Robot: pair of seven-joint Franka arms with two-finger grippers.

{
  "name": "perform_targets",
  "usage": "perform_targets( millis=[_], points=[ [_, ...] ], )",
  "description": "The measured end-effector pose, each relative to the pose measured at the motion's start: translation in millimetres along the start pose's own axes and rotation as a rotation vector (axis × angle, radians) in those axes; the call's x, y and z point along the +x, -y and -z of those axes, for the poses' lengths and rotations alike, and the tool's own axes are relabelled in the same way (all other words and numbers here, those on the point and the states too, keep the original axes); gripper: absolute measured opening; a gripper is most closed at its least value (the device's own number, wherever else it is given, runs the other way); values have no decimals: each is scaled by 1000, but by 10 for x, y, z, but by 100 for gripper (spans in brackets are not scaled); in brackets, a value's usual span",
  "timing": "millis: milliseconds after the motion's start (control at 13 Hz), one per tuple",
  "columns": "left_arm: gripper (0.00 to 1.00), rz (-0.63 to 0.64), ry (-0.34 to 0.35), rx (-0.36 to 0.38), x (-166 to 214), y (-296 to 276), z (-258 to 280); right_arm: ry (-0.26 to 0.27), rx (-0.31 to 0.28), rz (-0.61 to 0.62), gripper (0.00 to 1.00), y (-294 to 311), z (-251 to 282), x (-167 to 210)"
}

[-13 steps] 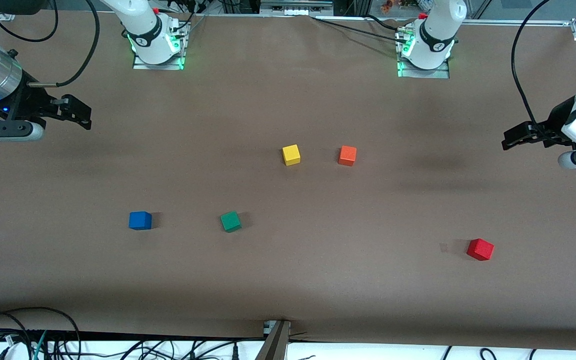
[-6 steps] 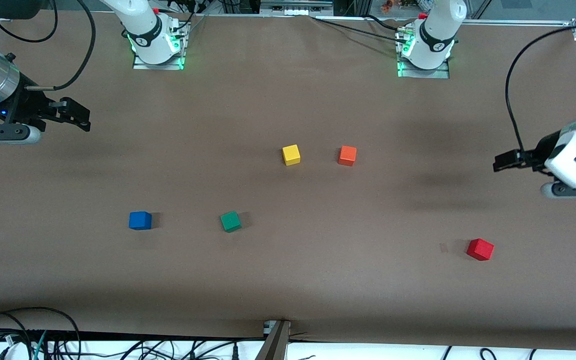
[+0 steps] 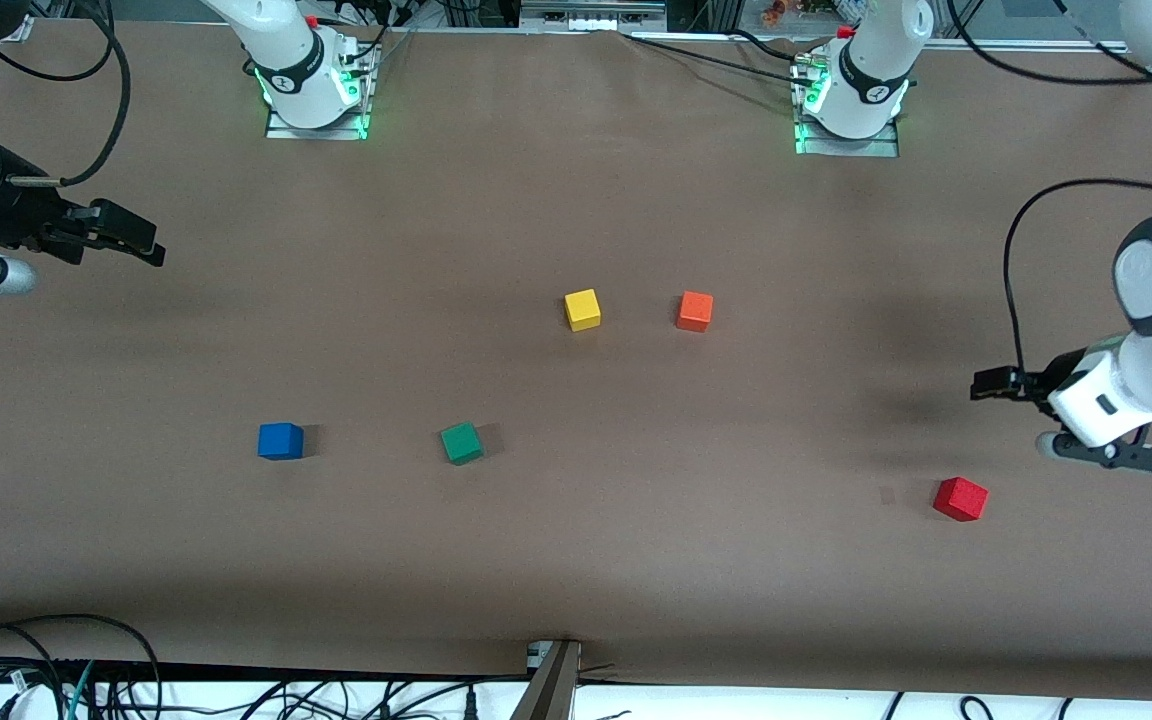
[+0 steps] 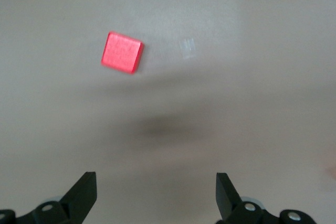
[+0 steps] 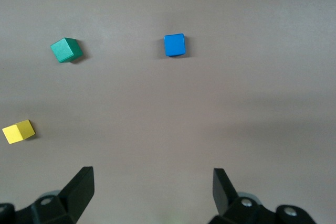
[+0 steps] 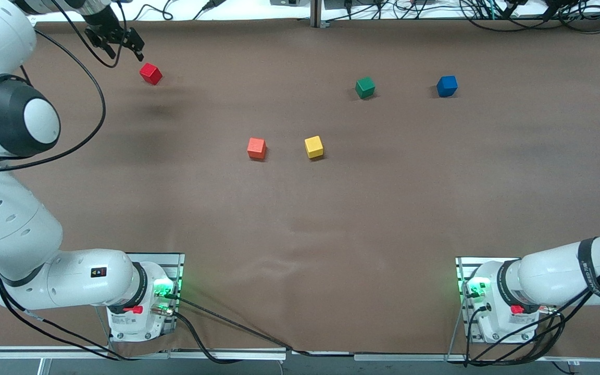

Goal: Pass red block to right arm, stack on blue
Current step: 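Move the left gripper down toward the red cube, then close the left gripper on the red cube and lift it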

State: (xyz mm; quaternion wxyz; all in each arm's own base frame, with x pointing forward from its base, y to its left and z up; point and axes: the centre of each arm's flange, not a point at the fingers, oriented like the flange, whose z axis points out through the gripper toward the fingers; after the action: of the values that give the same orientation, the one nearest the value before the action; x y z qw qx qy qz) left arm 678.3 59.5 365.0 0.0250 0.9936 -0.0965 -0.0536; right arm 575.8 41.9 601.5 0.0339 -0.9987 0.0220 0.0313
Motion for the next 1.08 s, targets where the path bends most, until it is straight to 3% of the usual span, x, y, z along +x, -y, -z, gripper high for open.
perform_targets(
  millis=[463, 1080],
  points=[
    [100, -164, -74, 27, 266, 456, -1052, 4, 0, 1, 100, 7, -22, 11],
    [100, -201, -114, 57, 419, 435, -1567, 18, -1, 0, 100, 7, -111, 61]
  ],
)
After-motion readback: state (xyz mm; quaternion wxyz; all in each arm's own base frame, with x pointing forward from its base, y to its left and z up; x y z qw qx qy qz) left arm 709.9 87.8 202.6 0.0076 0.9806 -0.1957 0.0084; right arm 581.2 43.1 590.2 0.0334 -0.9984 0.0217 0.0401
